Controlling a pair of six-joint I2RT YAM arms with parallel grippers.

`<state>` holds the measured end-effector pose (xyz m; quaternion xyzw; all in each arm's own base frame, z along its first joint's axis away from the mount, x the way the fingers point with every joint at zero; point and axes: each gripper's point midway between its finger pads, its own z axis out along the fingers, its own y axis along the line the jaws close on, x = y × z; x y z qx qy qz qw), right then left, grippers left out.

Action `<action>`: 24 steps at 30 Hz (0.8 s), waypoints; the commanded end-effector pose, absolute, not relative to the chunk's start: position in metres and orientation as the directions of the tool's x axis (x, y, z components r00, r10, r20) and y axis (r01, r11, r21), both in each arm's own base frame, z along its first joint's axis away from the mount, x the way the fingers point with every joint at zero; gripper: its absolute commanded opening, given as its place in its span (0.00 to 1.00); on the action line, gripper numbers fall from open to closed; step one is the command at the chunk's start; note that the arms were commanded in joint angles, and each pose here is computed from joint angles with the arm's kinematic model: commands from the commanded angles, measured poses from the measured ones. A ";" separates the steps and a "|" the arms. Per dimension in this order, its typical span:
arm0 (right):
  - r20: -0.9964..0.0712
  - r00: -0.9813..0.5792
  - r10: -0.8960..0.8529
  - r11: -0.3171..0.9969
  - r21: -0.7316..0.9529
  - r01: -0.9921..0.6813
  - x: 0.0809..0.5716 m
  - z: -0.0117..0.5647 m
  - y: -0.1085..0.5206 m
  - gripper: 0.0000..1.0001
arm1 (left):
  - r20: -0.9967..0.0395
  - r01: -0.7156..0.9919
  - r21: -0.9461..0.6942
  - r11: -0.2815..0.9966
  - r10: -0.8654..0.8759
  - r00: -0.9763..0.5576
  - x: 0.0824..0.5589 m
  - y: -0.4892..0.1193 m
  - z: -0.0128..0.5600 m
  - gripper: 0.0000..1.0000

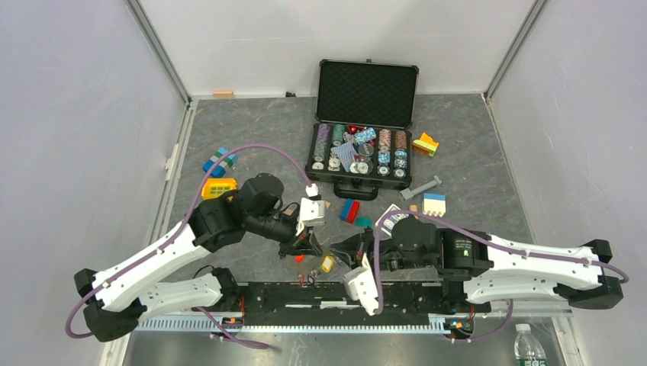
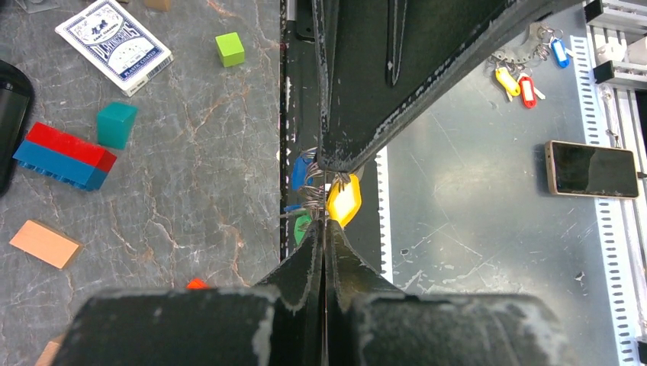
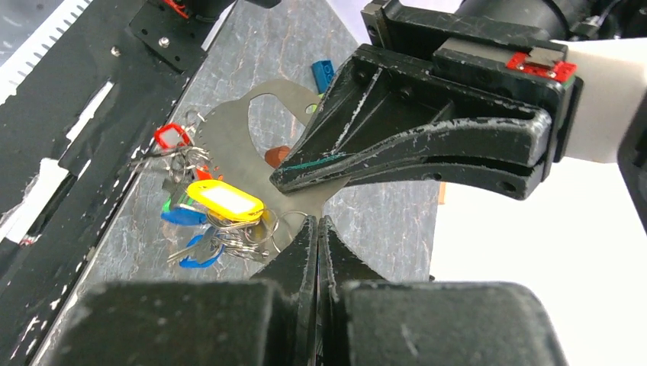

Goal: Remove the keys from the keyring
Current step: Remove the key from the keyring.

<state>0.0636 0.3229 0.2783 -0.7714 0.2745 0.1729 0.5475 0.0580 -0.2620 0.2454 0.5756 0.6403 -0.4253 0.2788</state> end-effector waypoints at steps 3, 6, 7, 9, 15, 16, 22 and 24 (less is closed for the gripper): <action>-0.617 0.778 -0.118 -0.076 -0.776 -0.626 0.063 0.316 0.321 0.00 | -0.908 0.981 -0.181 -0.073 0.395 -0.138 0.054 -0.268 0.281 0.02; -0.629 0.770 -0.110 -0.044 -0.771 -0.636 0.064 0.320 0.317 0.00 | -0.909 0.982 -0.179 -0.064 0.394 -0.140 0.054 -0.267 0.281 0.02; -0.631 0.768 -0.109 -0.036 -0.769 -0.638 0.064 0.321 0.316 0.00 | -0.909 0.982 -0.178 -0.063 0.393 -0.140 0.054 -0.266 0.281 0.02; -0.635 0.764 -0.113 -0.030 -0.767 -0.641 0.065 0.320 0.314 0.00 | -0.908 0.982 -0.181 -0.062 0.394 -0.143 0.054 -0.266 0.280 0.02; -0.647 0.753 -0.122 -0.078 -0.750 -0.657 0.060 0.313 0.313 0.09 | -0.901 0.981 -0.182 -0.065 0.411 -0.140 0.054 -0.265 0.279 0.02; -0.649 0.751 -0.122 -0.099 -0.745 -0.659 0.057 0.313 0.314 0.23 | -0.898 0.981 -0.181 -0.067 0.419 -0.137 0.054 -0.265 0.279 0.02; -0.668 0.734 -0.122 -0.212 -0.705 -0.676 0.043 0.309 0.319 0.49 | -0.867 0.976 -0.191 -0.107 0.484 -0.116 0.048 -0.259 0.274 0.02; -0.677 0.728 -0.110 -0.219 -0.698 -0.682 0.040 0.311 0.320 0.50 | -0.864 0.973 -0.198 -0.119 0.491 -0.115 0.047 -0.259 0.274 0.02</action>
